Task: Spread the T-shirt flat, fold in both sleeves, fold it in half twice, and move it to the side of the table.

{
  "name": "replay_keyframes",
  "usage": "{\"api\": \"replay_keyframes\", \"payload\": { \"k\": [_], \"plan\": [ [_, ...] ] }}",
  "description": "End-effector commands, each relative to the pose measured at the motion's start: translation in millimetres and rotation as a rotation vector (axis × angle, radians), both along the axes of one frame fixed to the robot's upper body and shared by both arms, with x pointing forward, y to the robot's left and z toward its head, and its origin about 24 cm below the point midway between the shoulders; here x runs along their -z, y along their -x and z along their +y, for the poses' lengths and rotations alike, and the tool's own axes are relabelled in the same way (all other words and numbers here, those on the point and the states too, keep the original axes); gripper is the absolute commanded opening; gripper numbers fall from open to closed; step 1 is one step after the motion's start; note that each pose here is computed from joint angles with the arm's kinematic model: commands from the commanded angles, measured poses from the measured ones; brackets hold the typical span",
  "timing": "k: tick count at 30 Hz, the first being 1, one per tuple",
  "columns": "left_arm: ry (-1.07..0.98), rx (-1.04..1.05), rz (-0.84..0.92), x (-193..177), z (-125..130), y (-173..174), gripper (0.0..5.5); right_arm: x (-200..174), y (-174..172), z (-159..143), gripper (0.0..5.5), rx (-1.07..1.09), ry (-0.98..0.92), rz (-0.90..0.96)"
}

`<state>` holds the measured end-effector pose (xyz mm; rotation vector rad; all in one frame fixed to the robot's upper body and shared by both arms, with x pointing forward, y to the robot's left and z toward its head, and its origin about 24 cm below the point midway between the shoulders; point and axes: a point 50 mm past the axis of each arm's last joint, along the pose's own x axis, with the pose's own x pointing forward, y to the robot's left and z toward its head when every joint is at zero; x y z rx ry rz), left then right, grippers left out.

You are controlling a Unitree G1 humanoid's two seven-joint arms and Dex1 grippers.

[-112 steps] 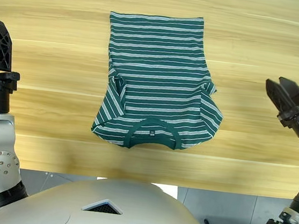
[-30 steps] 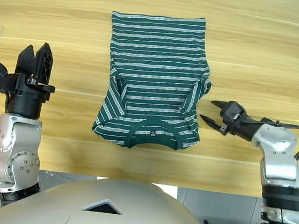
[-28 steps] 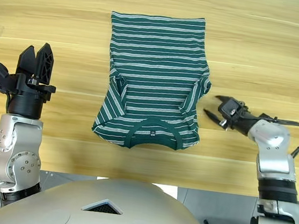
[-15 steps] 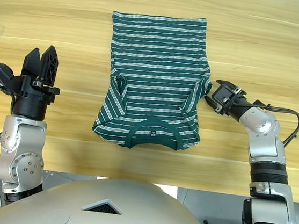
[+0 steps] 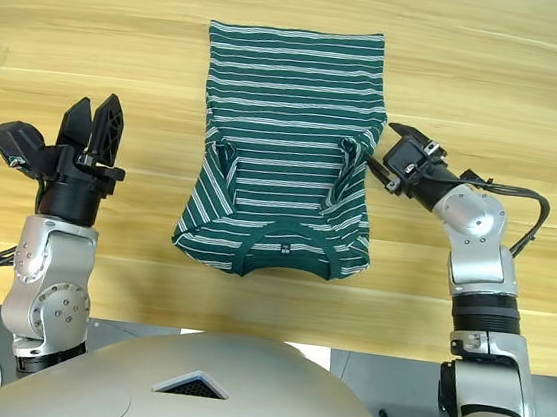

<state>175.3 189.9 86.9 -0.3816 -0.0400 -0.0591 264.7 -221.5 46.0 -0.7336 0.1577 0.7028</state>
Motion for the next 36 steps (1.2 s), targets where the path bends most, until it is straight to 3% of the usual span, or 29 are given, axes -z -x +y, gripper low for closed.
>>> {"api": "replay_keyframes", "payload": {
  "k": [1, 14, 19, 21, 23, 27, 32, 34, 36],
  "plan": [
    [-0.002, -0.016, 0.006, 2, 2, 1, 2.57, 3, 1, 7, 2.74, -0.015, -0.016, 0.013],
    [0.004, -0.022, -0.010, 1, 0, -2, 2.57, 27, 7, 55, 2.74, -0.119, -0.097, 0.078],
    [-0.005, -0.019, -0.014, 0, -1, -3, 2.57, 22, 7, 57, 2.74, -0.109, -0.132, 0.049],
    [-0.060, -0.017, -0.039, -7, 3, -6, 2.57, -2, -1, 54, 2.74, -0.065, -0.289, -0.062],
    [-0.239, -0.026, -0.073, -16, 15, -7, 2.57, -28, -10, 39, 2.74, 0.021, -0.391, -0.221],
    [-0.715, 0.110, -0.037, -27, 48, 8, 2.57, -56, -2, -1, 2.74, 0.056, -0.320, -0.340],
    [-1.470, 0.615, -0.040, -31, 54, 20, 2.57, -65, 14, -34, 2.74, -0.204, 0.226, -0.515],
    [-1.613, 0.793, -0.100, -29, 46, 22, 2.57, -49, 32, -32, 2.74, -0.365, 0.301, -0.443],
    [-1.627, 0.938, -0.167, -25, 32, 29, 2.57, -34, 53, -27, 2.74, -0.564, 0.364, -0.399]
  ]
}}
